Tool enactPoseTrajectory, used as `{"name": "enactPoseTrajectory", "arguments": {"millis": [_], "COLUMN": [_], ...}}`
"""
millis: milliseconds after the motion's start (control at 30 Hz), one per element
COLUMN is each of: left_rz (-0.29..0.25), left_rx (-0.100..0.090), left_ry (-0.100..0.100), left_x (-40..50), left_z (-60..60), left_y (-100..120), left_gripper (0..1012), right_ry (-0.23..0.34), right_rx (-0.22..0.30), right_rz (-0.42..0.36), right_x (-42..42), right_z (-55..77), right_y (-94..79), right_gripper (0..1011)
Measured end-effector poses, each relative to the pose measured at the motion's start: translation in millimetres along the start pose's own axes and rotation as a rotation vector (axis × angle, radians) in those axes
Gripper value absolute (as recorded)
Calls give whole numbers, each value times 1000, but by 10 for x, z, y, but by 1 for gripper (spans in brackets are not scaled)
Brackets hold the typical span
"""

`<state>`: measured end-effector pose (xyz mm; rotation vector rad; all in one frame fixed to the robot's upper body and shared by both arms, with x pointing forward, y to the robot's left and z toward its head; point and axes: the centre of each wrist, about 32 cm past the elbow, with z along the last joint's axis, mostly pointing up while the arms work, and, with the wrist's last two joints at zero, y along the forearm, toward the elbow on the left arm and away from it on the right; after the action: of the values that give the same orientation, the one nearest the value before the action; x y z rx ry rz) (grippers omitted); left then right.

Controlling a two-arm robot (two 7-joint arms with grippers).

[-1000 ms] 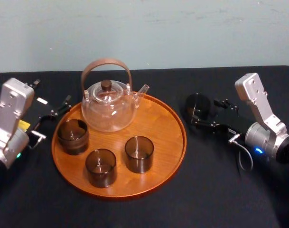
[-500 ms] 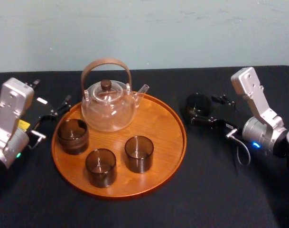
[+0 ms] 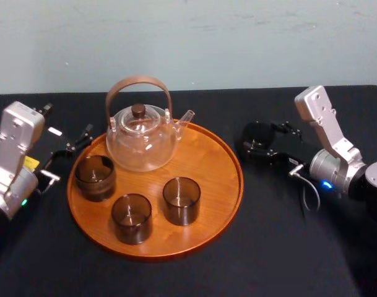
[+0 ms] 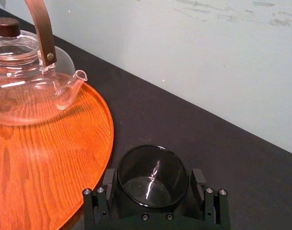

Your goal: Pick up the glass from the table and place it on the tray.

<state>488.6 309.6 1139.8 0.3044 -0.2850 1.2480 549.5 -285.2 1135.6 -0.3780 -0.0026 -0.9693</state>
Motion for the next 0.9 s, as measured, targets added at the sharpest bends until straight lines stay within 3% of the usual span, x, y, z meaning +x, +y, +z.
{"name": "enactPoseTrajectory", "arguments": {"millis": [533,667,900], "left_rz": [0,0,0], "left_rx": [0,0,0], "left_ry": [0,0,0], "left_x": [0,0,0], "left_z": [0,0,0], "left_y": [0,0,0], "left_gripper": [1001,1001,1001], "right_ry": [-13,-12,-10], "right_rx": [4,4,4], "right_rz": [3,3,3], "right_x": [-7,-6,-4], "right_z": [-3,-3,-3], "right_y": [28,25,22], "right_gripper": [1002,922,912]}}
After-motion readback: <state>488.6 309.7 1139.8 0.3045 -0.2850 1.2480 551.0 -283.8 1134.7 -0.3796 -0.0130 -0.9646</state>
